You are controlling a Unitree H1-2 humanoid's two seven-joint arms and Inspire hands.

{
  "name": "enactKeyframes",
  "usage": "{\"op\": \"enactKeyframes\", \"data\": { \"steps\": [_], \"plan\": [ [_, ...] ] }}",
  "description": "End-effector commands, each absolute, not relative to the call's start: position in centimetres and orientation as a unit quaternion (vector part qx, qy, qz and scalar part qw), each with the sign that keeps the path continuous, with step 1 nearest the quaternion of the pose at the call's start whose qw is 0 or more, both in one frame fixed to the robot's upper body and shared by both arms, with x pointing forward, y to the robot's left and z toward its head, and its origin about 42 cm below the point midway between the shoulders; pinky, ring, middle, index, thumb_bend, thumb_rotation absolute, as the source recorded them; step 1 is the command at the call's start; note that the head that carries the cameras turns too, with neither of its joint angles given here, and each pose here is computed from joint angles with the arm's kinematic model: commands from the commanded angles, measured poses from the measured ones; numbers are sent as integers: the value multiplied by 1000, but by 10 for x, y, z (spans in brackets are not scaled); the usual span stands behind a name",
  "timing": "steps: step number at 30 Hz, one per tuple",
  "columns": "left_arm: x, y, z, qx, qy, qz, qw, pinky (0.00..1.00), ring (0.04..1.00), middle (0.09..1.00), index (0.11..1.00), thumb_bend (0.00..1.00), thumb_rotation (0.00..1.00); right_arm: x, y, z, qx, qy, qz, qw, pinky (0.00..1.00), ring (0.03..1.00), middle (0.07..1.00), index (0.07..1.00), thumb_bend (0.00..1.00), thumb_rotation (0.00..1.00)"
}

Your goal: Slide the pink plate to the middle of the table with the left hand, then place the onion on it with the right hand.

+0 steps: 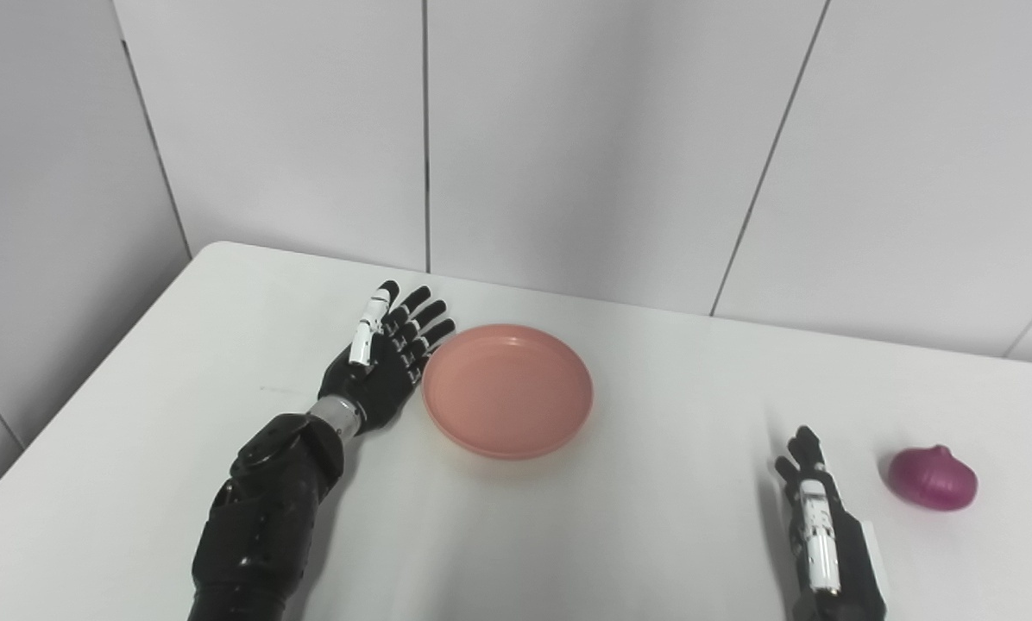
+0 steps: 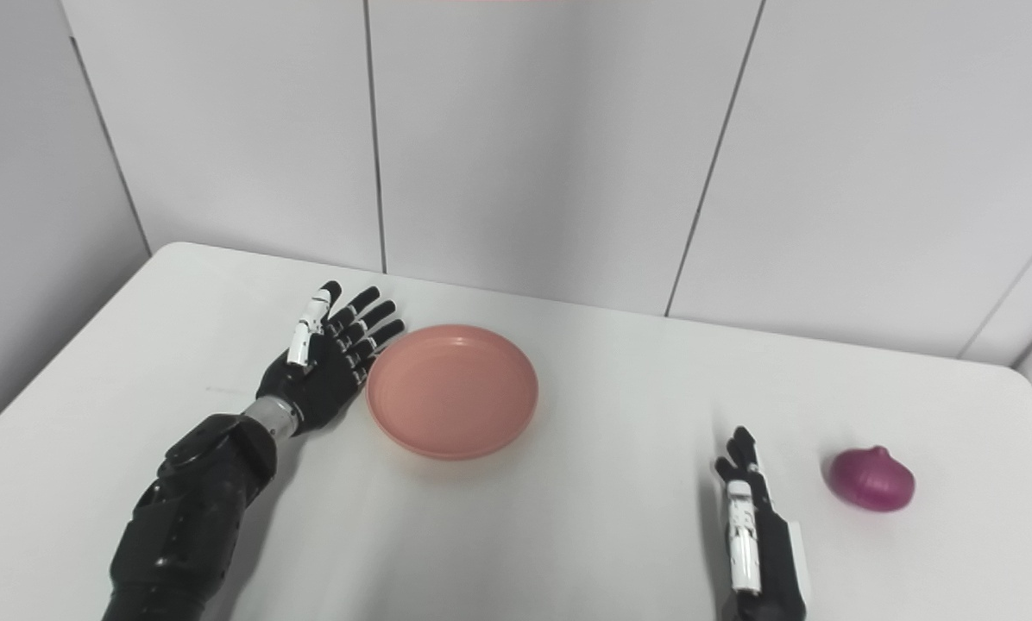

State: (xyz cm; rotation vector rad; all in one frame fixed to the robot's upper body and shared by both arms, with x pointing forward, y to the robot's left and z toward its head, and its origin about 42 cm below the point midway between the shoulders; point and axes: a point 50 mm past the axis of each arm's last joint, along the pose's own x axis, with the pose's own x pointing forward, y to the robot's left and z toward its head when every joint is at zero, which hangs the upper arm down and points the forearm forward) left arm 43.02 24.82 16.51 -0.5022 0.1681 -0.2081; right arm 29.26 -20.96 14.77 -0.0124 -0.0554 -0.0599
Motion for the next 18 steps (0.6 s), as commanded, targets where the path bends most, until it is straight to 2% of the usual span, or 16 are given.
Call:
{"op": "enactKeyframes", "data": {
  "steps": [1, 18],
  "plan": [
    [428, 240, 165, -242, 98, -108, 959, 952, 948, 964, 945, 411, 1000, 294, -201, 159, -2, -45, -21, 999, 1000, 952, 966, 971, 181, 1000],
    [398, 186, 178, -219, 90, -160, 958, 924, 943, 955, 935, 427, 1000, 294, -187, 164, 8, -43, -23, 999, 1000, 951, 965, 972, 235, 1000]
  ]
}}
